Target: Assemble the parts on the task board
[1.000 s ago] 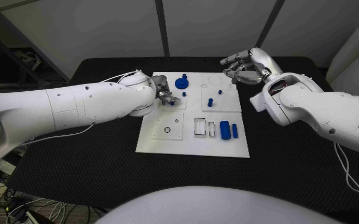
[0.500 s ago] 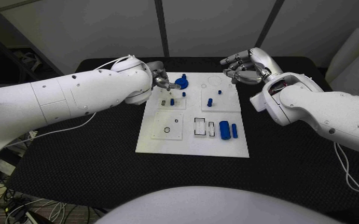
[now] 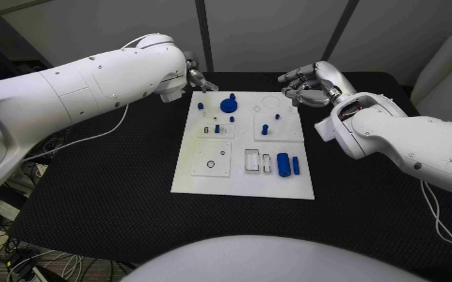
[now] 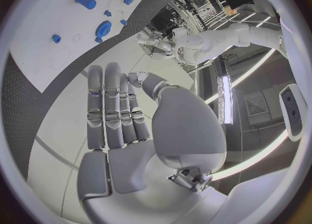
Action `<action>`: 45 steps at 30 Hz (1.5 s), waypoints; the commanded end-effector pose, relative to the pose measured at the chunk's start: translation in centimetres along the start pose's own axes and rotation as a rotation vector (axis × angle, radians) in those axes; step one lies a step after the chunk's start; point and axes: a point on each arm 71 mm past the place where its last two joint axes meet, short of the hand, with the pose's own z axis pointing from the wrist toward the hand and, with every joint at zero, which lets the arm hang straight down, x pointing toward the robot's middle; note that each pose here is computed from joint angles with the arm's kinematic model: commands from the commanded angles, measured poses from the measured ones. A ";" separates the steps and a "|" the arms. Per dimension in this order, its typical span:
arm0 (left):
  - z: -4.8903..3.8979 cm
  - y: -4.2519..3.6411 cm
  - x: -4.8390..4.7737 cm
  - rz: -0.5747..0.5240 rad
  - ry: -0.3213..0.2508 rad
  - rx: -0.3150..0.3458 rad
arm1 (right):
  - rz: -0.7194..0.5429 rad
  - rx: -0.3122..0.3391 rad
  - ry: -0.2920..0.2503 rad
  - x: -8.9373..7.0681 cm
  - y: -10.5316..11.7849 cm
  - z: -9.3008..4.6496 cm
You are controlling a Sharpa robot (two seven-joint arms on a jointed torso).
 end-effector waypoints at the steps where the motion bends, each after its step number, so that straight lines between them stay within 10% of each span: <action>1: 0.60 0.02 0.43 0.036 0.096 -0.003 | -0.001 -0.015 0.005 0.1 0.2 0.1; 21: 3.87 0.40 -0.24 0.310 -0.072 0.186 | 0.003 -0.022 0.015 0.5 0.5 0.3; 45: 5.39 2.84 1.18 0.405 0.108 0.301 | 0.005 -0.026 0.016 0.6 0.7 0.3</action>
